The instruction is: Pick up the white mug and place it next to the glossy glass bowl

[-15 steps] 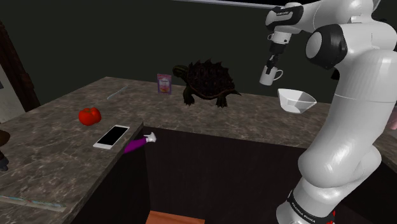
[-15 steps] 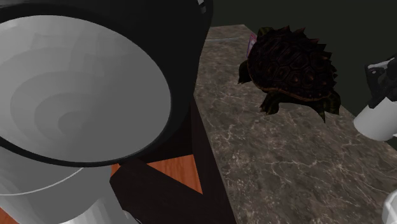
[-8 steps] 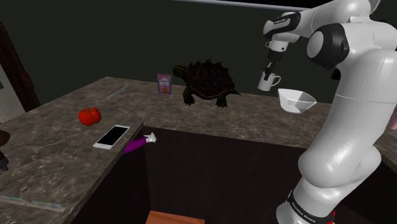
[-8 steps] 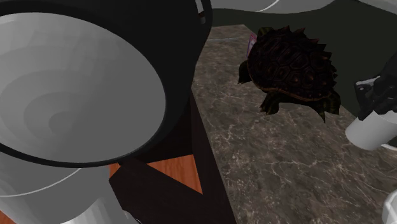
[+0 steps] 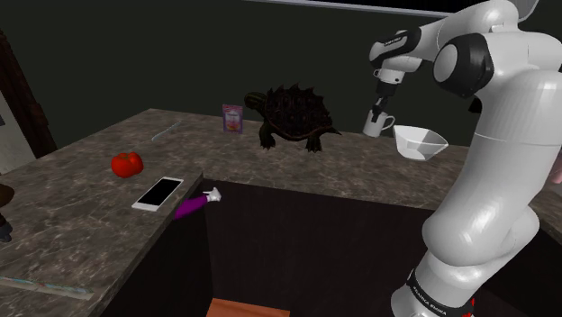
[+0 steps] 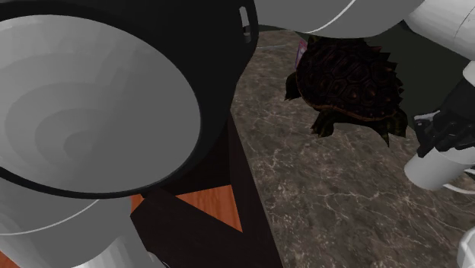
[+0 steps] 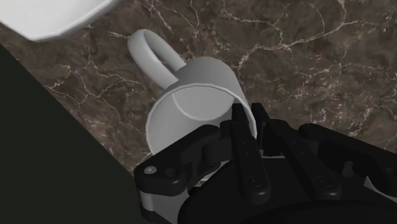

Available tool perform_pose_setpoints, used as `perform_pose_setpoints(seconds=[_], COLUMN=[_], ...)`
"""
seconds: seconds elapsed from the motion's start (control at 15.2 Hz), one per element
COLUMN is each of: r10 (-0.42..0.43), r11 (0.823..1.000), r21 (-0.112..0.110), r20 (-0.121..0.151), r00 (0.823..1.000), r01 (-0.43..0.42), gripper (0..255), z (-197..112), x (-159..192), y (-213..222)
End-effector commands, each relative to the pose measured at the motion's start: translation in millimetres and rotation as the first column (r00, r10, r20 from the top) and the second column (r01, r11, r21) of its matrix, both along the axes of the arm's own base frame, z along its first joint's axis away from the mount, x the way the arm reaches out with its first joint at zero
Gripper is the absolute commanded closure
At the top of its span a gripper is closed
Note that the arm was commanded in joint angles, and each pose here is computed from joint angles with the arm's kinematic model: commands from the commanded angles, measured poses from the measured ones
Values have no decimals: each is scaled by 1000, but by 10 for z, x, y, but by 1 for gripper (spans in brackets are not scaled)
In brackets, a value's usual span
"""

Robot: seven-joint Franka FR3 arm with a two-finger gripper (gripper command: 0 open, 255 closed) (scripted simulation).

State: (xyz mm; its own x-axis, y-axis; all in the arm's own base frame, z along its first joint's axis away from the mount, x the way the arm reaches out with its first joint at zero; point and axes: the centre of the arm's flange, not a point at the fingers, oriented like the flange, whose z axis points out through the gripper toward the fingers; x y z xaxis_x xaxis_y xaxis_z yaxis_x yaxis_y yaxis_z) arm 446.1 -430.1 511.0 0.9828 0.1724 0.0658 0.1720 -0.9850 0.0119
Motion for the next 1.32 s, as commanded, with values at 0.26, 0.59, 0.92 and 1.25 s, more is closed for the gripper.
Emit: perform_pose_setpoints(seconds=[0.26, 0.59, 0.92, 1.25], r10=[0, 0, 0, 0], r11=[1000, 1000, 1000, 1000], r21=[0, 0, 0, 0], r20=[0, 0, 0, 0], r00=[1000, 1000, 1000, 1000], r01=[0, 0, 0, 0], gripper=[255, 255, 255, 255], z=[-326, -590, -854, -867], x=[-2, -2, -2, -2], y=[8, 8, 8, 8])
